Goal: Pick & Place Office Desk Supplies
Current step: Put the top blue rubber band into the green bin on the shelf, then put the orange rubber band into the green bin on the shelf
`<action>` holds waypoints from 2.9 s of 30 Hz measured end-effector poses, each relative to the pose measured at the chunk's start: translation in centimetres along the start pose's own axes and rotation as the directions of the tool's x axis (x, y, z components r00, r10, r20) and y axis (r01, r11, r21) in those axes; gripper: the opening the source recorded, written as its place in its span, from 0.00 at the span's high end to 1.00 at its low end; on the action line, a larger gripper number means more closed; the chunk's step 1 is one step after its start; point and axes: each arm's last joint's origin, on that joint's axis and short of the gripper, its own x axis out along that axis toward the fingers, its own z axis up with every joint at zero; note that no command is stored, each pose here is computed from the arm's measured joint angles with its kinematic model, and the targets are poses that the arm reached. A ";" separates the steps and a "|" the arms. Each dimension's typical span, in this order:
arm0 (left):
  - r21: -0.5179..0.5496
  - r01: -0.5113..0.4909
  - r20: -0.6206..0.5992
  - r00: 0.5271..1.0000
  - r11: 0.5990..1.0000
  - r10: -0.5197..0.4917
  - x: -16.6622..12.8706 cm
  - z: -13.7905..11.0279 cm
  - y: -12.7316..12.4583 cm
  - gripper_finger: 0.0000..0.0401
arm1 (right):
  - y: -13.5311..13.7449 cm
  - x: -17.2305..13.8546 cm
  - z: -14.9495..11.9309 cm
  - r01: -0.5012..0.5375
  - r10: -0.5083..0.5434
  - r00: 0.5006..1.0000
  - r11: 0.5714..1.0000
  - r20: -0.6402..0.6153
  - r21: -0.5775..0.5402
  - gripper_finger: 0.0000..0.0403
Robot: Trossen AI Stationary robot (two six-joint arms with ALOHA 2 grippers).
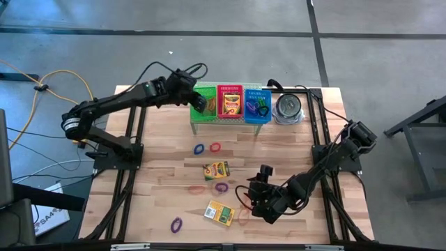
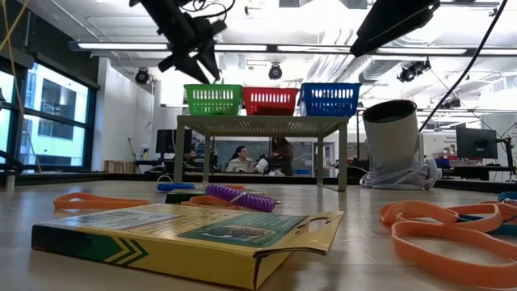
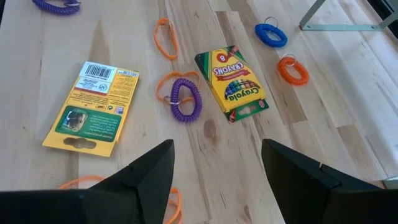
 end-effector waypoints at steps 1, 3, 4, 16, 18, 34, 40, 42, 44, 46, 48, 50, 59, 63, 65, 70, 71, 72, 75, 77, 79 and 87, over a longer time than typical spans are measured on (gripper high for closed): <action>-0.007 0.011 -0.006 1.000 1.000 -0.011 -0.3 0.3 0.0 0.61 | 0.0 0.0 0.1 -0.002 0.002 1.000 1.000 0.004 0.001 0.43; -0.047 0.010 -0.010 1.000 0.999 -0.011 -0.9 0.9 0.1 0.61 | -0.1 0.2 0.2 -0.002 0.001 1.000 1.000 0.007 0.007 0.43; -0.069 0.011 -0.021 1.000 0.998 -0.012 -1.2 1.1 0.2 0.61 | -0.2 0.3 0.3 0.001 -0.001 1.000 1.000 0.007 0.010 0.43; -0.188 0.083 -0.094 0.990 0.979 -0.102 -2.1 1.9 0.6 0.61 | -0.2 0.4 0.4 -0.017 0.017 1.000 1.000 -0.001 0.019 0.43; -0.192 0.135 -0.114 0.981 0.972 -0.158 -2.3 1.8 0.4 0.61 | -0.2 0.3 0.4 -0.018 0.018 1.000 1.000 -0.001 0.018 0.43; 0.085 0.301 -0.626 0.758 0.950 -0.184 -5.9 -6.8 -4.2 0.61 | -0.2 0.4 0.4 -0.016 0.016 1.000 1.000 0.000 0.022 0.43; 0.248 0.395 -0.712 0.693 0.884 -0.110 -6.4 -13.4 -6.9 0.61 | -0.2 0.4 0.4 -0.016 0.016 1.000 0.999 0.002 0.028 0.43; 0.295 0.430 -0.719 0.688 0.853 -0.098 -6.5 -15.4 -7.6 0.61 | -0.1 0.4 0.4 -0.019 0.019 1.000 0.999 0.006 0.033 0.43; 0.333 0.477 -0.727 0.679 0.813 -0.100 -6.7 -17.2 -8.2 0.61 | -0.1 0.4 0.4 -0.019 0.019 1.000 0.999 0.006 0.033 0.43; 0.351 0.511 -0.735 0.669 0.785 -0.107 -6.8 -18.7 -8.8 0.61 | -0.2 0.4 0.5 -0.019 0.019 1.000 0.999 0.009 0.035 0.43; 0.365 0.545 -0.719 0.680 0.755 -0.144 -6.9 -19.9 -9.8 0.61 | -0.1 0.4 0.5 -0.020 0.019 1.000 0.999 0.014 0.036 0.43; 0.382 0.570 -0.698 0.694 0.727 -0.177 -6.9 -21.1 -10.7 0.61 | -0.1 0.4 0.6 -0.022 0.022 1.000 0.999 0.018 0.036 0.43; 0.591 0.546 -0.579 0.799 0.594 -0.158 -5.2 -25.0 -13.8 0.61 | -0.1 0.8 0.0 -0.024 0.024 1.000 0.999 0.019 0.035 0.43; 0.631 0.541 -0.590 0.800 0.556 -0.109 -3.4 -26.8 -14.4 0.61 | -0.2 1.1 -0.4 -0.021 0.021 1.000 0.999 0.010 0.027 0.43; 0.634 0.539 -0.598 0.797 0.554 -0.091 -2.6 -27.5 -14.6 0.61 | -0.2 1.1 -0.4 -0.024 0.024 1.000 0.999 0.014 0.031 0.43; 0.589 0.585 -0.648 0.754 0.557 -0.107 -1.7 -28.4 -15.1 0.61 | -0.1 1.1 -0.4 -0.027 0.027 0.999 0.999 0.017 0.027 0.43; 0.583 0.590 -0.653 0.749 0.559 -0.109 -1.7 -28.4 -15.1 0.61 | -0.1 1.1 -0.4 -0.028 0.028 0.999 0.999 0.017 0.023 0.43; 0.573 0.598 -0.662 0.741 0.561 -0.113 -1.6 -28.3 -15.1 0.61 | -0.1 1.1 -0.4 -0.028 0.028 0.999 0.999 0.017 0.018 0.43; 0.566 0.601 -0.667 0.736 0.565 -0.115 -1.5 -28.3 -15.1 0.61 | -0.1 1.1 -0.3 -0.032 0.031 0.999 0.999 0.024 0.022 0.43; 0.567 0.602 -0.665 0.737 0.562 -0.119 -1.5 -28.2 -15.1 0.61 | -0.1 1.1 -0.3 -0.033 0.032 0.999 0.999 0.024 0.022 0.43; 0.580 0.604 -0.662 0.741 0.547 -0.116 -1.5 -28.2 -15.1 0.61 | -0.1 1.1 -0.3 -0.034 0.033 0.999 0.999 0.027 0.024 0.43; 0.596 0.589 -0.646 0.755 0.546 -0.111 -1.4 -28.3 -15.1 0.61 | -0.1 1.1 -0.3 -0.033 0.033 0.999 0.999 0.027 0.019 0.43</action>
